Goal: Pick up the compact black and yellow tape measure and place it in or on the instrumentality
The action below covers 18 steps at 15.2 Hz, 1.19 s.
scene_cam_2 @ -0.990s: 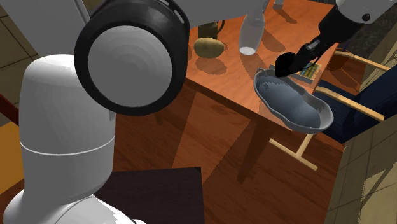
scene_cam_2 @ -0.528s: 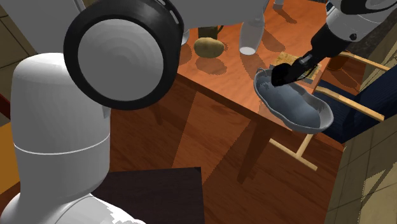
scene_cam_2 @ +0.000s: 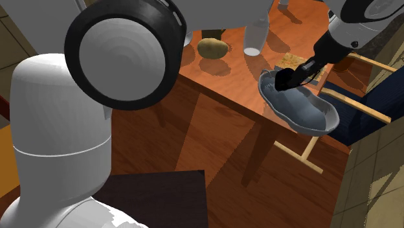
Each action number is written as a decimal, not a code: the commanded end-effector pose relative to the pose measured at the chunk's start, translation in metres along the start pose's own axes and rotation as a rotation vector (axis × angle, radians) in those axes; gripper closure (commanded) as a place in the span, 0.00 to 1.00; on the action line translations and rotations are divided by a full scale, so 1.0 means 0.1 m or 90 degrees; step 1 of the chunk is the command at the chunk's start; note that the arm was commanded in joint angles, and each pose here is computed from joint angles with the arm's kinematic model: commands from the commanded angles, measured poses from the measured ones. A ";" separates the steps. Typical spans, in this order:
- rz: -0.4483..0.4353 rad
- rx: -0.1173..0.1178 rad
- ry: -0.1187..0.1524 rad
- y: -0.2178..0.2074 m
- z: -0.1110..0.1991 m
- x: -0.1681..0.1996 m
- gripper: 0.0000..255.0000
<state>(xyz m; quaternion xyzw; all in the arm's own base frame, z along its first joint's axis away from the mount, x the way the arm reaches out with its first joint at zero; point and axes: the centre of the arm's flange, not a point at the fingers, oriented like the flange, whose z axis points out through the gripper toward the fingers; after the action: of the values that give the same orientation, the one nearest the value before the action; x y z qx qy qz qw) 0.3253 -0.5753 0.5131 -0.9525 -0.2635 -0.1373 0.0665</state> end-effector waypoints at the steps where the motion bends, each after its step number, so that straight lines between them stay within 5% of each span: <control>1: 0.000 0.000 0.000 0.00 0.00 0.00 1.00; 2: 0.000 0.000 0.000 0.00 0.00 0.00 0.00; 7: 0.000 0.000 0.000 0.00 0.00 0.00 0.00; 11: 0.000 0.000 0.000 0.00 -0.50 0.00 0.00; 18: 0.000 0.000 0.000 0.00 -0.50 0.00 0.00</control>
<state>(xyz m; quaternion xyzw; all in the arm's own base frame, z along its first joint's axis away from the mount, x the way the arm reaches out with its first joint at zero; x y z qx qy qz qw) 0.3139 -0.5853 0.5607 -0.9525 -0.2635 -0.1373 0.0663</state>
